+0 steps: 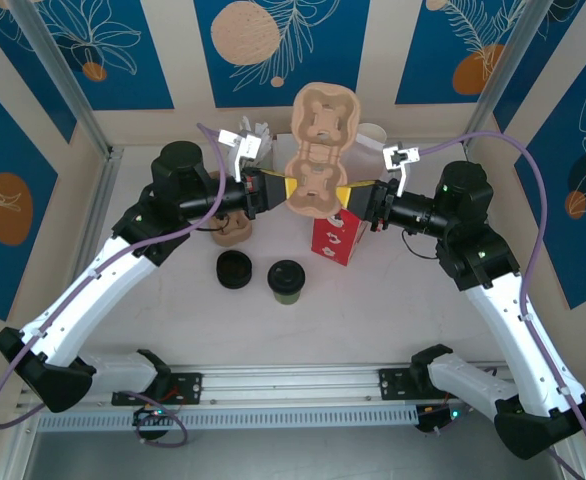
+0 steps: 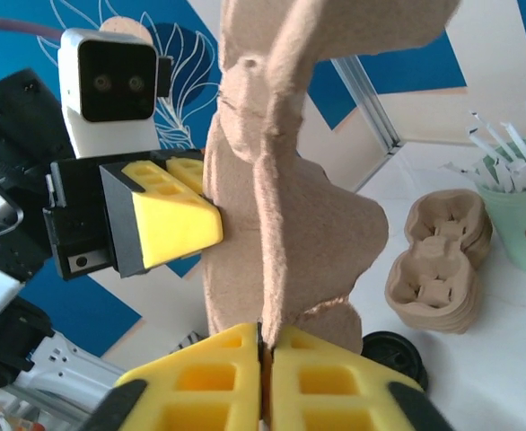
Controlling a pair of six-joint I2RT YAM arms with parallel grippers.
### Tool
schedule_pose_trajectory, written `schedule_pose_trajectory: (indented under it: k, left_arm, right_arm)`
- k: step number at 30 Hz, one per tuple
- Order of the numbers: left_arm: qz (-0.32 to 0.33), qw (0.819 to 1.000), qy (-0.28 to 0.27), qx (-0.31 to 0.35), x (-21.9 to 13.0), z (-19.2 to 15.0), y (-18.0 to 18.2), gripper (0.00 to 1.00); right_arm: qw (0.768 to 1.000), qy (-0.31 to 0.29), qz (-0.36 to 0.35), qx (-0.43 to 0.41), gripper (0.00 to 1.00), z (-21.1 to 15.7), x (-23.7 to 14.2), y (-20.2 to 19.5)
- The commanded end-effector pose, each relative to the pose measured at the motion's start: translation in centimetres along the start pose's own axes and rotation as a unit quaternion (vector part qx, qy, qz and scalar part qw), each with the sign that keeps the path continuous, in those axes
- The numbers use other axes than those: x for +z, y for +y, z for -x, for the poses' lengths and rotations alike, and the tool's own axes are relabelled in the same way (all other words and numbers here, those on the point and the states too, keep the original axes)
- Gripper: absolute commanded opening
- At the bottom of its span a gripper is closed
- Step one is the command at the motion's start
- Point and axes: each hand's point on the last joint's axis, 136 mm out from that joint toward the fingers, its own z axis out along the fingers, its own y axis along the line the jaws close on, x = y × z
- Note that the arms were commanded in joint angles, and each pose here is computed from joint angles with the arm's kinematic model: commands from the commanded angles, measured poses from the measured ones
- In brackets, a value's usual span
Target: Pack the takeout coffee
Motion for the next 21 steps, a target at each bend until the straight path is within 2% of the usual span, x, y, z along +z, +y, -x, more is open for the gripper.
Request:
schedule_pose_trajectory:
  k: [1,4,7,9,13,17,21]
  left_arm:
    - [-0.028,0.999,-0.011,0.031,-0.3,1.2,-2.0,0.26]
    - [-0.026,0.998,-0.002,0.059,-0.8,1.1,-2.4,0.58]
    - [-0.002,0.995,0.006,0.098,-1.6,1.2,-2.4,0.72]
    - [0.007,0.991,0.011,0.132,-2.1,1.3,-2.5,0.78]
    - [0.01,0.976,0.019,0.216,-2.9,1.6,-3.2,0.82]
    - [0.006,0.957,0.032,0.289,-2.7,1.6,-3.6,0.82]
    - [-0.008,0.926,0.078,0.369,-1.2,-0.2,-3.7,0.78]
  right_arm:
    - [1.0,0.0,0.006,-0.003,0.0,0.0,-0.1,0.3]
    - [1.0,0.009,-0.008,0.004,0.0,-0.3,-0.4,-0.1]
    - [0.999,0.028,-0.034,0.024,0.0,-1.0,-0.9,-0.8]
    - [0.997,0.041,-0.049,0.039,0.0,-1.6,-1.3,-1.1]
    - [0.993,0.069,-0.065,0.074,0.0,-3.0,-2.0,-1.5]
    - [0.988,0.099,-0.063,0.102,0.0,-4.8,-2.5,-1.2]
    - [0.982,0.123,-0.07,0.124,0.0,-6.2,-3.3,-0.9]
